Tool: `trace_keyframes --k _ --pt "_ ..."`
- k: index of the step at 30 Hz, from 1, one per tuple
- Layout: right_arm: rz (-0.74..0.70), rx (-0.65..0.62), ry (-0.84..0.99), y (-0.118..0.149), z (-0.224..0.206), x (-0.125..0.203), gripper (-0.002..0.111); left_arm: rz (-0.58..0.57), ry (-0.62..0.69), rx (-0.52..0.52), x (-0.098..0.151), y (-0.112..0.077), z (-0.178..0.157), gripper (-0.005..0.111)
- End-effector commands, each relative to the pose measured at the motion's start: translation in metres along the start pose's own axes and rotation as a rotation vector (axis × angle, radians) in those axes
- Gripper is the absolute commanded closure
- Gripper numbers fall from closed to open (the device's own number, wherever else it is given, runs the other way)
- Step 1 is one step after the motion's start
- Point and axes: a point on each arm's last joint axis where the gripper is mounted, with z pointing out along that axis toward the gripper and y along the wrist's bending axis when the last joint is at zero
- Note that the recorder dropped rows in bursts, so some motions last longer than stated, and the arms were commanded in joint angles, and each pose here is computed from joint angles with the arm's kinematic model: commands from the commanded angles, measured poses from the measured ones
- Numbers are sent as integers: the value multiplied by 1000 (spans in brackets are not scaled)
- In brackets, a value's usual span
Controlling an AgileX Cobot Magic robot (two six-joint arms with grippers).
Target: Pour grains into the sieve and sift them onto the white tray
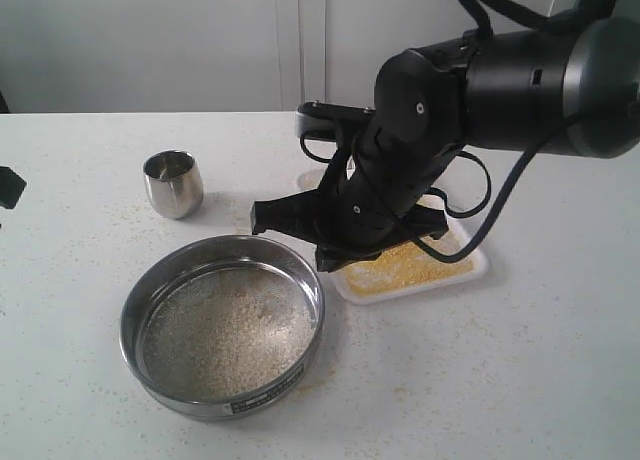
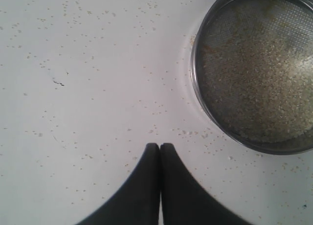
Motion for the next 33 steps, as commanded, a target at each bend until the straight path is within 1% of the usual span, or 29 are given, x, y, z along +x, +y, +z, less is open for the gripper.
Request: trace_keyframes --k 1,6,15,19,25,26,27,30,33 --pt "-81 12 20 -2 -5 2 108 -2 6 0 3 0 -1 107" --pt "-171 53 86 -7 -8 7 108 -2 6 0 3 0 -1 107" --pt "-88 121 149 -42 -27 0 108 -2 6 0 3 0 -1 107" --pt "-83 152 165 -60 -41 -2 108 -2 6 0 3 0 -1 107" --pt "-23 213 146 -89 -67 -6 108 -2 6 0 3 0 -1 107" --pt "2 229 127 -100 -76 -7 108 -2 6 0 3 0 -1 107" --pt "10 232 119 -104 -80 -7 108 -2 6 0 3 0 -1 107" --pt "114 258 79 -133 -97 3 108 -2 6 0 3 0 -1 107" --pt "174 272 33 -149 -110 13 108 -2 6 0 3 0 -1 107"
